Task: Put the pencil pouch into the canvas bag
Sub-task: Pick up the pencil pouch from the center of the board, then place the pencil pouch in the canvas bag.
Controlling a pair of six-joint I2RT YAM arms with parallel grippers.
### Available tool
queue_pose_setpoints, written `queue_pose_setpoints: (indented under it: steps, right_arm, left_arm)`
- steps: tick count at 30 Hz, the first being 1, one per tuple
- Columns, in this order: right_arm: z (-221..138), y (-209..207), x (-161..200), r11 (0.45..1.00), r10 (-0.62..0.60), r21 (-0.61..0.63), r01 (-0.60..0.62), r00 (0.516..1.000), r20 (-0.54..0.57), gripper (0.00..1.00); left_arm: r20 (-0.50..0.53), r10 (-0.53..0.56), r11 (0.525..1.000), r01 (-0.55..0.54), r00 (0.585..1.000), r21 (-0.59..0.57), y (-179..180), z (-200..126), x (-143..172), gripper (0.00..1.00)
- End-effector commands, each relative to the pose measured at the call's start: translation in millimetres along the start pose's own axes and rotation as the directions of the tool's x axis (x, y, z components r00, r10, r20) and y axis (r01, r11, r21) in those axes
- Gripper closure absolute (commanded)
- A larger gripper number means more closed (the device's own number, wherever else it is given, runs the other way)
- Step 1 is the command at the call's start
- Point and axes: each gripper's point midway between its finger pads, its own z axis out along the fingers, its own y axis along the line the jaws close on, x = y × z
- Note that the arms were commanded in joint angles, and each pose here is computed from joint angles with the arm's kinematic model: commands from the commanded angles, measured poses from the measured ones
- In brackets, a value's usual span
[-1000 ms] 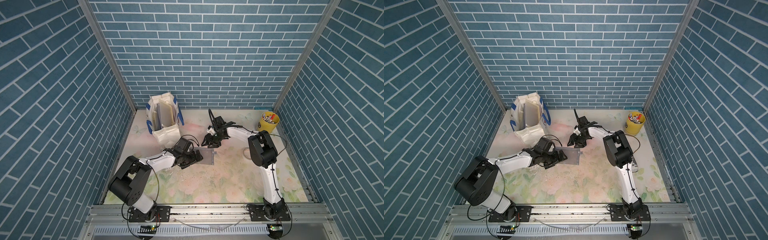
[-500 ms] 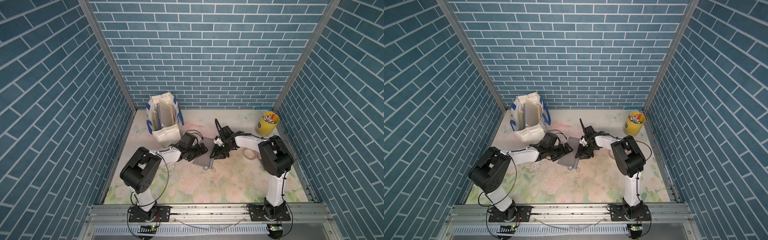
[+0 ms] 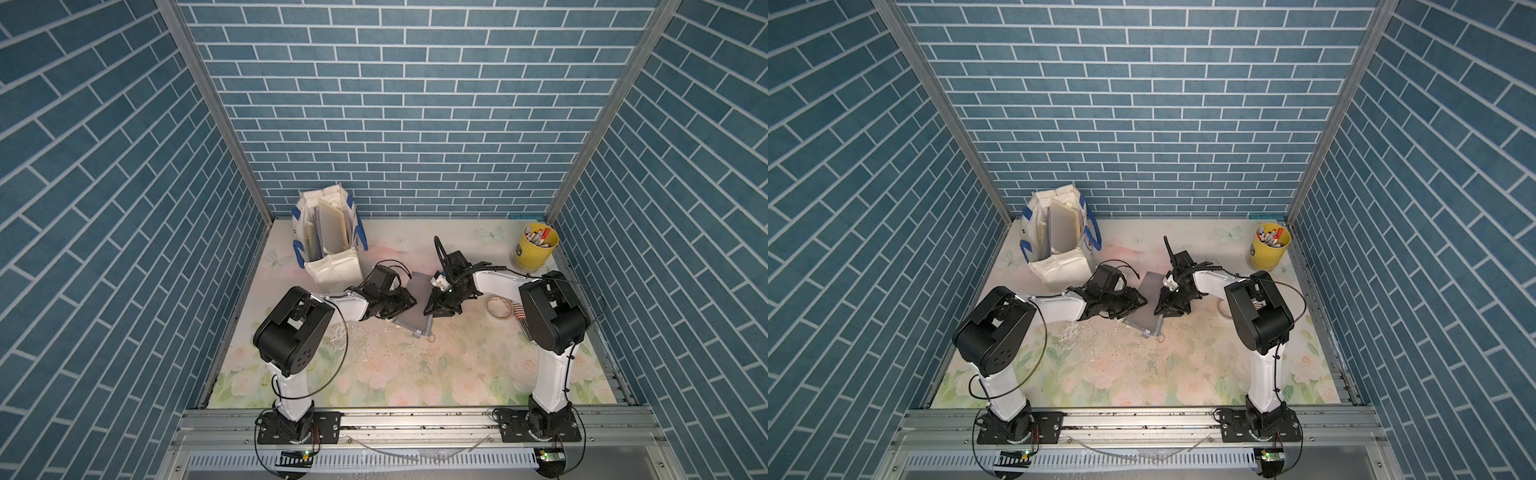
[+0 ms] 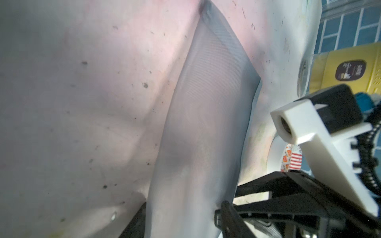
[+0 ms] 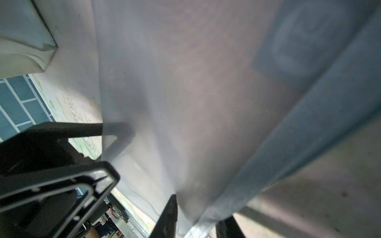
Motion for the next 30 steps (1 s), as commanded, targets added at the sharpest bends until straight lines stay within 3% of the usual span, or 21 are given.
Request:
queue_pose_setpoints:
  steps: [1,8,13,19,24,30]
  right_arm:
    - [3,-8,2,0.999,0.027,0.02,-0.027,1.0,-0.002,0.7]
    - [-6,-7,2,1.0,0.025,0.004,-0.025,0.999,0.026,0.68]
    - [-35,19,-10,0.996,-0.038,-0.072,0.049,0.989,0.144,0.61]
    - [-76,48,-29,0.989,-0.105,-0.078,0.128,0.962,0.251,0.49]
    - [-109,70,-44,0.984,-0.157,-0.029,0.174,0.938,0.31,0.43]
    - [-142,94,-60,0.981,-0.186,0.01,0.196,0.912,0.366,0.41]
  left_arm:
    - [-0.001,0.046,0.998,-0.046,0.999,0.052,-22,0,-1,0.62]
    - [0.023,0.098,0.994,-0.099,0.995,0.053,-35,-17,-6,1.0]
    - [0.104,0.224,0.975,-0.224,0.969,-0.011,-60,-63,-24,1.0]
    - [0.183,0.381,0.921,-0.355,0.906,-0.16,-102,-146,-60,1.0]
    - [0.284,0.373,0.917,-0.305,0.883,-0.258,-111,-220,-108,1.0]
    - [0.465,0.275,0.924,-0.099,0.841,-0.368,-75,-310,-172,1.0]
